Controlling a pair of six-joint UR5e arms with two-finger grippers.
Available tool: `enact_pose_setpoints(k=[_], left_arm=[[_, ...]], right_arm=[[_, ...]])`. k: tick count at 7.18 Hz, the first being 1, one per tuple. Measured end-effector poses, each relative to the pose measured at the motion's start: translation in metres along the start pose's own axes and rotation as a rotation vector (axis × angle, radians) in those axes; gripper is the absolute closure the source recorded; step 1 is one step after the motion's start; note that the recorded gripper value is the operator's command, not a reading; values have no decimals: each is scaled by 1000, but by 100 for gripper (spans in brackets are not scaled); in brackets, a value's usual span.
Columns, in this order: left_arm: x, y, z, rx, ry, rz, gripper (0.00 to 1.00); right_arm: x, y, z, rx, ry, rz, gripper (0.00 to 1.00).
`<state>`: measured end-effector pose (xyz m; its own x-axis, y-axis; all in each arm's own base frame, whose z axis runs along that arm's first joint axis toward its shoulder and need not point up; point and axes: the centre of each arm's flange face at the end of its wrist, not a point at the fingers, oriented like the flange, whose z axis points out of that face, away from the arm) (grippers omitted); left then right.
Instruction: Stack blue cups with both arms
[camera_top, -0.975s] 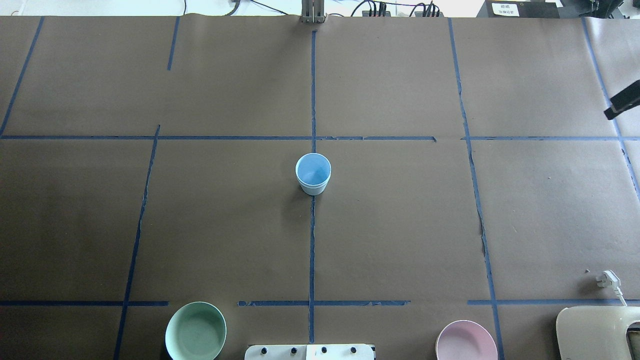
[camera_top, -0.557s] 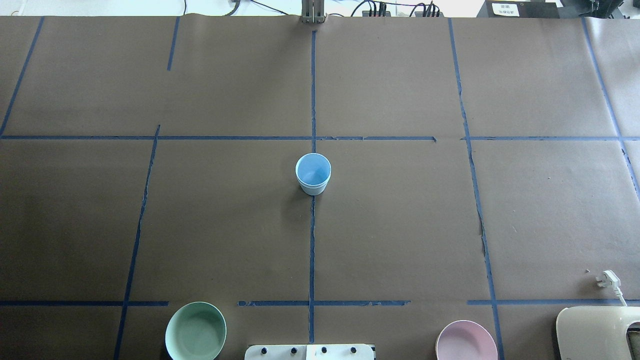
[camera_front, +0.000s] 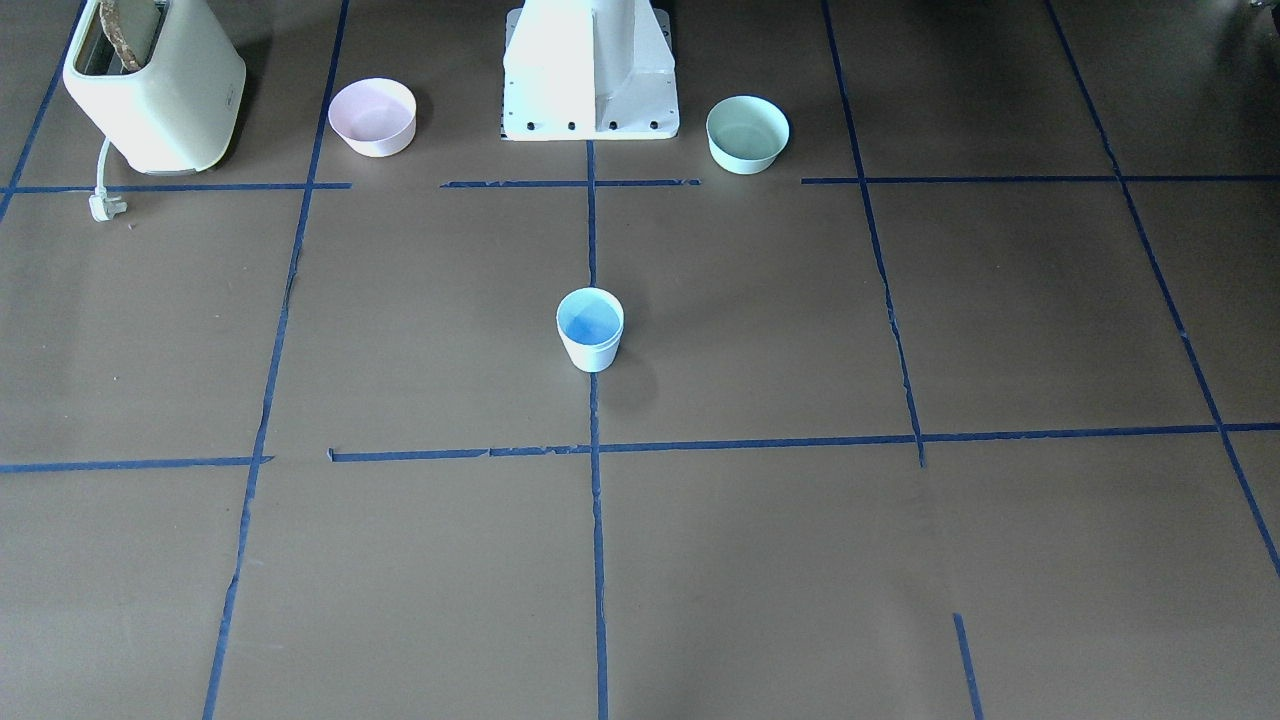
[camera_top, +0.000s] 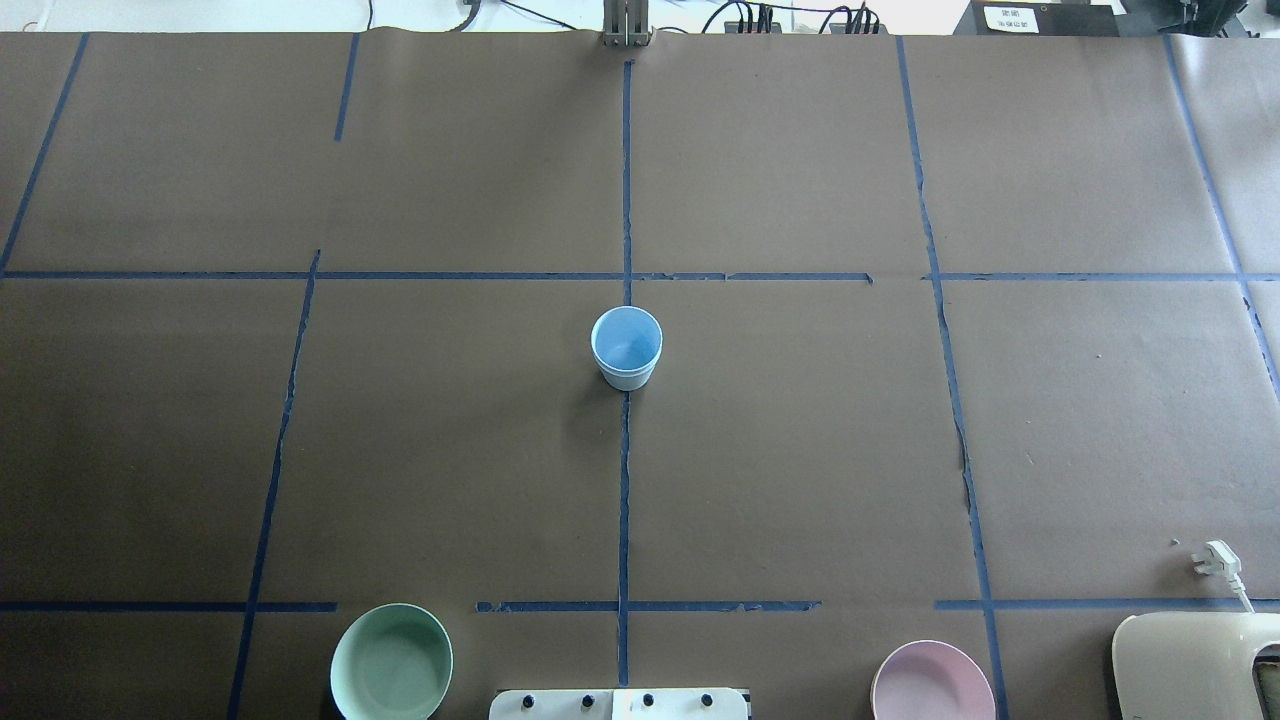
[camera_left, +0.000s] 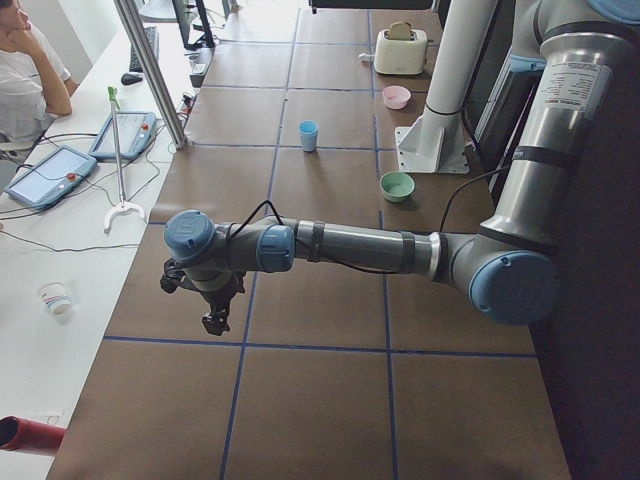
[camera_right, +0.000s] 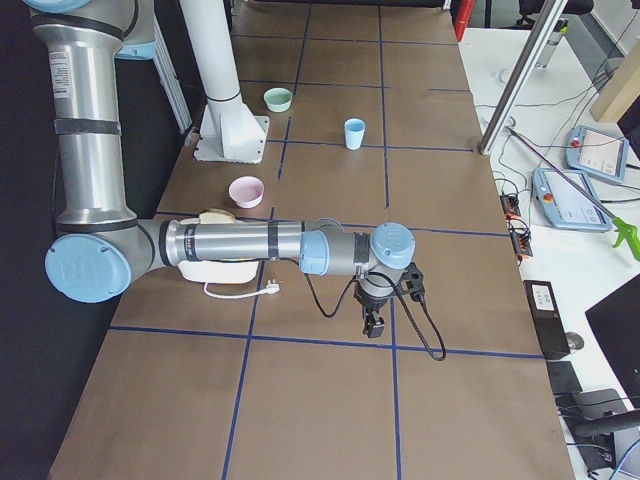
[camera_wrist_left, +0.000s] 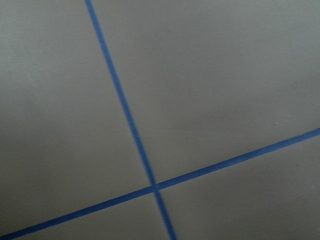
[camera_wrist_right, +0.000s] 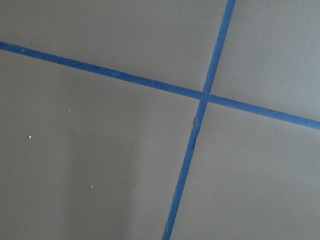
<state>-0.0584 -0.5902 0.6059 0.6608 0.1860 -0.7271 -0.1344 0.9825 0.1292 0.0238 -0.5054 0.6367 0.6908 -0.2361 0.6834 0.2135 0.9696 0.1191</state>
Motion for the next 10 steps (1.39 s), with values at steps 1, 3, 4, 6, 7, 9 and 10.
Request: enact_pose_setpoints(k=[1, 3, 4, 6, 7, 9, 10], left_arm=[[0, 1, 3, -3, 1, 1, 0], [-1, 6, 5, -5, -2, 7, 0], [-2, 11, 7, -5, -5, 7, 0], [4, 16, 1, 13, -11, 22, 0], [7, 19, 0, 20, -9, 29, 0], [-1, 37, 11, 26, -7, 38, 0], [-5, 46, 16, 43, -12, 58, 0]], right_arm=[[2, 1, -1, 3, 0, 6, 0], [6, 2, -3, 6, 0, 14, 0], [7, 1, -3, 6, 1, 16, 0], [9, 1, -2, 4, 2, 31, 0], [10, 1, -1, 2, 2, 44, 0], [11, 4, 1, -1, 1, 50, 0], [12, 5, 1, -2, 0, 51, 0]])
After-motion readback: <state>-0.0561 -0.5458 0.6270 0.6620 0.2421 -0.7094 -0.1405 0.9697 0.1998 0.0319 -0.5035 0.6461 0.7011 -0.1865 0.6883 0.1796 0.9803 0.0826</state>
